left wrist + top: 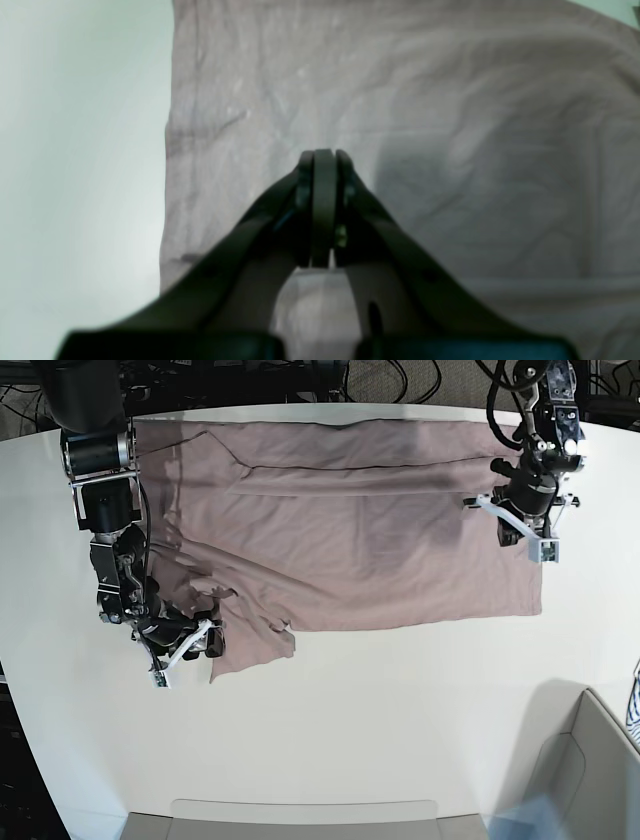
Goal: Fold the T-shirt properly
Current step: 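Grasp the opposite long edge of the shirt with both grippers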
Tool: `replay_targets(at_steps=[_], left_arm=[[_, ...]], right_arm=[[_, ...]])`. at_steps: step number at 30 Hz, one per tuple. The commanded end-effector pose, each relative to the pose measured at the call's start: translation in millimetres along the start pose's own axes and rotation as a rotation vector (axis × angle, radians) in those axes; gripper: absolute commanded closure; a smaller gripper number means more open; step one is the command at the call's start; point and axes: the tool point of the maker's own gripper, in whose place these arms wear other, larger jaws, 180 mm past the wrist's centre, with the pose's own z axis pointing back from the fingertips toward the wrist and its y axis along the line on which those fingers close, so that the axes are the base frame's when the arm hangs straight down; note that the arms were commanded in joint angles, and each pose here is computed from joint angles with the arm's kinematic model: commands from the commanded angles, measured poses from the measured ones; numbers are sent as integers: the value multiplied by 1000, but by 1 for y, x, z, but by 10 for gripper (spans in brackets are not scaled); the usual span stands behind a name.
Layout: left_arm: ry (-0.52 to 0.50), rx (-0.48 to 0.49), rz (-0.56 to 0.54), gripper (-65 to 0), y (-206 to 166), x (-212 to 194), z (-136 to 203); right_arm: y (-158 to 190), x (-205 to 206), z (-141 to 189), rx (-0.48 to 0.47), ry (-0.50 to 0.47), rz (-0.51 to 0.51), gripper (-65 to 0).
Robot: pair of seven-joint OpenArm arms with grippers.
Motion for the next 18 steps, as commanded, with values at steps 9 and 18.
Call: replay_targets(at_steps=[9, 18], left_arm=[[-92, 49, -10, -214, 30, 80, -27], [20, 53, 8, -224, 84, 93, -85]], right_arm=[[-20, -14, 8, -44, 67, 21, -293], [-27, -23, 13, -57, 81, 19, -293]])
